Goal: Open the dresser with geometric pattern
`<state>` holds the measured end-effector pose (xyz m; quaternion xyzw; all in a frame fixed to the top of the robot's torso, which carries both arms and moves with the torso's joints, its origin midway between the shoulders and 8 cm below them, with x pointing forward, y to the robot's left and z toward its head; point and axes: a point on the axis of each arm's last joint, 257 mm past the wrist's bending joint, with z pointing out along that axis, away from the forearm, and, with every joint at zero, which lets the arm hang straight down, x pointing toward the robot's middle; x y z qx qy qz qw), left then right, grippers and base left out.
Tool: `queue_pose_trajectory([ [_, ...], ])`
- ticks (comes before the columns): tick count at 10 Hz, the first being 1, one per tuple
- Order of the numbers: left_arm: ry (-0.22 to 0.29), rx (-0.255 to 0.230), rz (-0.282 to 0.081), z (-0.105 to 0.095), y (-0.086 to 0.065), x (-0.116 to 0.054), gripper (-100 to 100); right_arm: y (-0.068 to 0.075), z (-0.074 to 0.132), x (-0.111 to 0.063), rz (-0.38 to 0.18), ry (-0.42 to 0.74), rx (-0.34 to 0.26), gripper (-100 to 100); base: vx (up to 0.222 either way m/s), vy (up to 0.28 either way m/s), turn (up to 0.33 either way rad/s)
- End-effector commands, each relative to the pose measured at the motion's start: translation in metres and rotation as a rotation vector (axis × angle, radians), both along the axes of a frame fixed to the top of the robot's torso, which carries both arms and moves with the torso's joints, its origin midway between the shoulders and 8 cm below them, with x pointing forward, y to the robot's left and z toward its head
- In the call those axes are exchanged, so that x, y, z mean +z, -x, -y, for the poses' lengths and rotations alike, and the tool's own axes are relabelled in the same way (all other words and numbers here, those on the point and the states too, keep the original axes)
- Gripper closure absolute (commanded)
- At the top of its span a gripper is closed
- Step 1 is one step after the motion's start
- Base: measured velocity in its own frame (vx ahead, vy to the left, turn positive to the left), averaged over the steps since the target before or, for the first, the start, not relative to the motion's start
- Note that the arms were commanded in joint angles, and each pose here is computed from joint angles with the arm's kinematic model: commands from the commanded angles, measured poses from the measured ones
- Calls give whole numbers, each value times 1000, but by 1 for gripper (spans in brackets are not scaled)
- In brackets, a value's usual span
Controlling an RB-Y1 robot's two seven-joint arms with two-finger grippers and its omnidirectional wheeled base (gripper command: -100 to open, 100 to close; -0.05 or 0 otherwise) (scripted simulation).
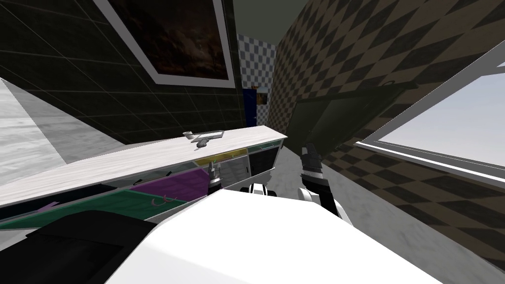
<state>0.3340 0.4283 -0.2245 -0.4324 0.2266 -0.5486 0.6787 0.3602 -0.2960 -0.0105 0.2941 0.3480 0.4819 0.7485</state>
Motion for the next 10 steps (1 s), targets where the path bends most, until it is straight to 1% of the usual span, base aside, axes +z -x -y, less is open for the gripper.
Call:
queue_pose_trajectory([
  [1,0,4,2,6,11,-8,100,0,0,0,0,0,0,0,8,21,-24],
  [4,1,7,2,14,23,-16,100,0,0,0,0,0,0,0,6,23,-11],
  [5,2,4,1,14,19,-15,100,0,0,0,0,0,0,0,0,0,0],
  [6,0,0,2,9,15,-9,100,0,0,0,0,0,0,0,-79,-64,31],
  [10,0,-10,2,-2,4,6,100,0,0,0,0,0,0,0,-171,-116,38],
])
